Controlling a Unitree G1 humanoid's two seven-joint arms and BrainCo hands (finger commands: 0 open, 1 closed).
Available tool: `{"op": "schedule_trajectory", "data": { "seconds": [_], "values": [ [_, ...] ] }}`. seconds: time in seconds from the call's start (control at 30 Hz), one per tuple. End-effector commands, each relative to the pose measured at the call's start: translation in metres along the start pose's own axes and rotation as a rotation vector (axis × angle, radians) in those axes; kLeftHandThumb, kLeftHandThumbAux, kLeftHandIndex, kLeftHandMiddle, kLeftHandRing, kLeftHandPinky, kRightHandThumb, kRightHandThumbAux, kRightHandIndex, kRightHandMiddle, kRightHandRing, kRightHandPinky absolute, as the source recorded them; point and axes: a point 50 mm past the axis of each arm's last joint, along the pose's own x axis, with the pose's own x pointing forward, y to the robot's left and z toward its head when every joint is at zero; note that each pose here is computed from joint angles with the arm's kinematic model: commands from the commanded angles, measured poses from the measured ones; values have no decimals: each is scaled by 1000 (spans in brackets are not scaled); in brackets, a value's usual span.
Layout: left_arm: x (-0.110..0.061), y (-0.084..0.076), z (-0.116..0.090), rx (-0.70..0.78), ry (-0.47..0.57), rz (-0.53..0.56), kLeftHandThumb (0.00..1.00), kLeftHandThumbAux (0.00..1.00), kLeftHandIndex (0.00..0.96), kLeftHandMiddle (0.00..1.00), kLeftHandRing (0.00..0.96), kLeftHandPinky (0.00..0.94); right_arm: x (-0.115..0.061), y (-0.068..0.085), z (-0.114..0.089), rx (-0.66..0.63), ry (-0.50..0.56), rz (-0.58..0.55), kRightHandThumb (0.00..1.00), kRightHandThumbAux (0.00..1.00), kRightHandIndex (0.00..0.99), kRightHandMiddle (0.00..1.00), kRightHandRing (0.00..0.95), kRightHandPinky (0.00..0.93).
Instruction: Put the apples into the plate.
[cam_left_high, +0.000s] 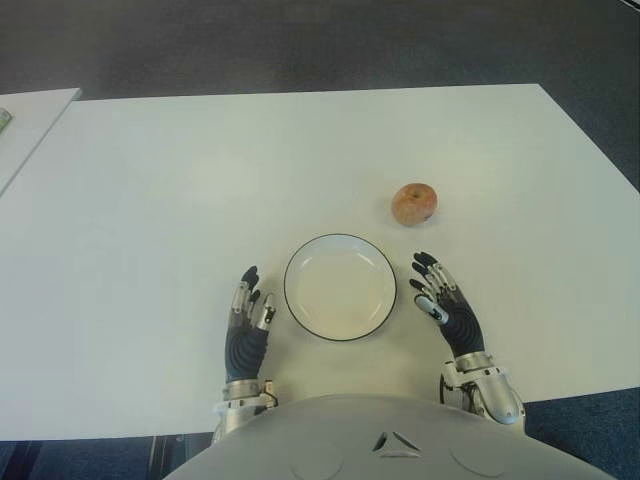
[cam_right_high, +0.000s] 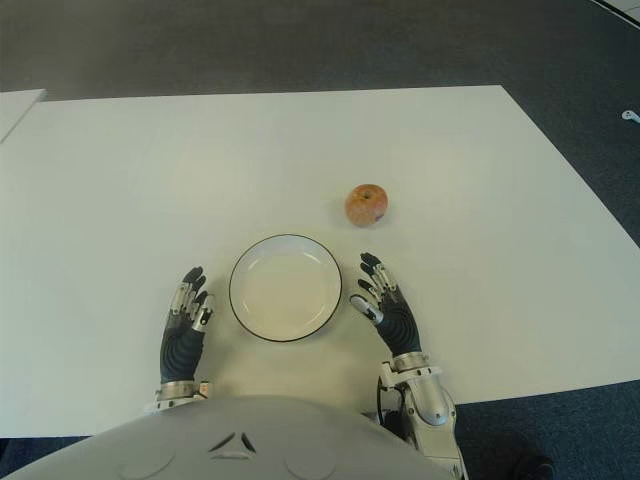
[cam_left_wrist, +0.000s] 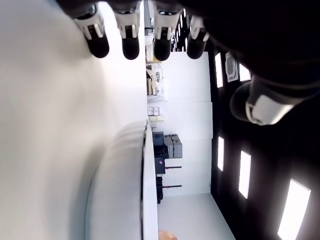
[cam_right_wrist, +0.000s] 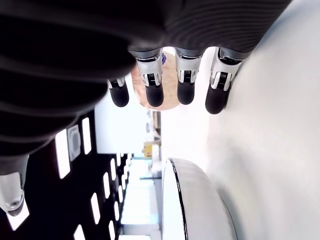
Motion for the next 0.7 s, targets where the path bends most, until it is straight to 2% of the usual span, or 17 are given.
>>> {"op": "schedule_trajectory", "data": {
  "seconds": [0.03,0.4,0.7],
  "values": [
    [0,-7,-5,-9,12,-7,26,420,0,0,0,0,-4,-4,-5,-4,42,-4,234,500,0,0,0,0],
    [0,-10,-7,-30,2,-8,31,415,0,0,0,0,-3,-7,-3,-14,24,-7,231,507,0,0,0,0],
    [1,-14,-10,-38,-1,-8,43,415,0,0,0,0,0,-13,2,-51,-33,-34,217,517,0,0,0,0]
  ]
}}
